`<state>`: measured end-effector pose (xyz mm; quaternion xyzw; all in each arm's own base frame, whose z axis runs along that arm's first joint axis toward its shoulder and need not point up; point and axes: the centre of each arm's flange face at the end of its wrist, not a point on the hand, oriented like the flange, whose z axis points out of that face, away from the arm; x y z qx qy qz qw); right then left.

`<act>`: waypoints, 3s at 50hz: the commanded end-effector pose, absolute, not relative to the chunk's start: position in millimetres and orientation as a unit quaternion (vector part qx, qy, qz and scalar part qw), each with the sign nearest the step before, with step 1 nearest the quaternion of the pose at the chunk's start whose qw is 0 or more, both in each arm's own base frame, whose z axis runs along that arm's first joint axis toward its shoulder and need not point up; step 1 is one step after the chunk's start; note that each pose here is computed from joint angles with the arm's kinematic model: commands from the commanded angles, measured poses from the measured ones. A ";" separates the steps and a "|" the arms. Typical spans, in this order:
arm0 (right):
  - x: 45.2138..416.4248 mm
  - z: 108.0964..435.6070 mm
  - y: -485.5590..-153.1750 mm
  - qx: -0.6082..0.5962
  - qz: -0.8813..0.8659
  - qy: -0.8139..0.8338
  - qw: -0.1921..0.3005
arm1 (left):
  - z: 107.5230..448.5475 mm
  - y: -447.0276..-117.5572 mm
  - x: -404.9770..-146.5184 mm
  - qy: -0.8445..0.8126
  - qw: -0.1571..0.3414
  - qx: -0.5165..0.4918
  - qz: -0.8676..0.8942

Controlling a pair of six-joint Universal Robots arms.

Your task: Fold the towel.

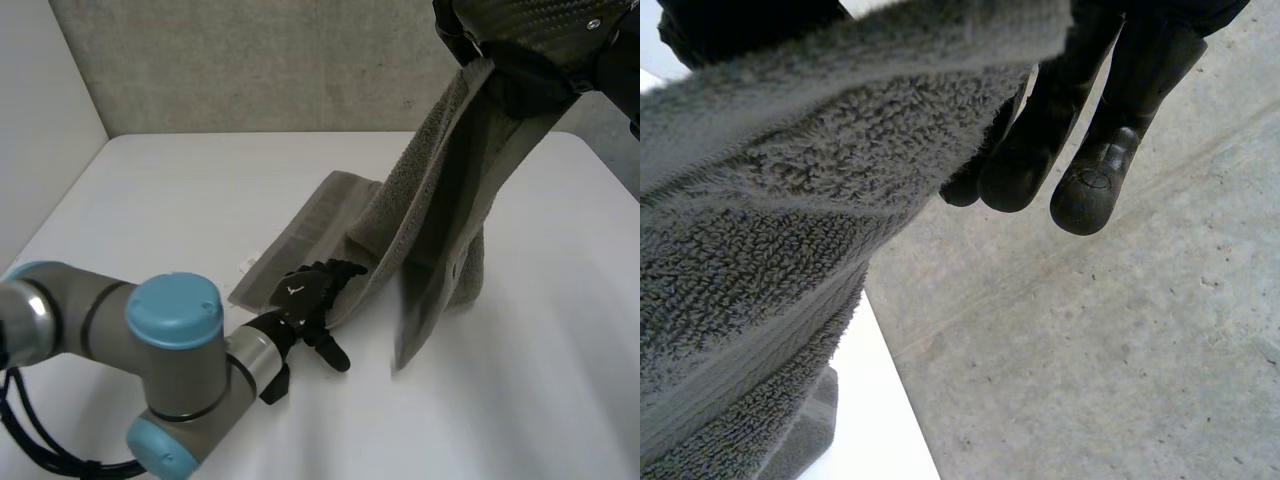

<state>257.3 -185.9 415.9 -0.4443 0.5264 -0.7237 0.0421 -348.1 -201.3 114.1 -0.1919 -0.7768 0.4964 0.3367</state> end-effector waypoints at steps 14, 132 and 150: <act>251.0 418.2 -181.3 -0.439 -0.727 0.527 0.037 | 90.0 -228.5 -362.2 -0.764 0.280 -0.134 0.566; 191.1 175.6 -265.0 -0.391 -0.513 0.764 -0.029 | 116.0 -298.6 -219.1 -0.674 -0.021 -0.305 0.672; 168.3 172.1 -282.5 -0.356 -0.529 0.770 -0.018 | 108.1 -305.0 -198.7 -0.696 -0.039 -0.287 0.657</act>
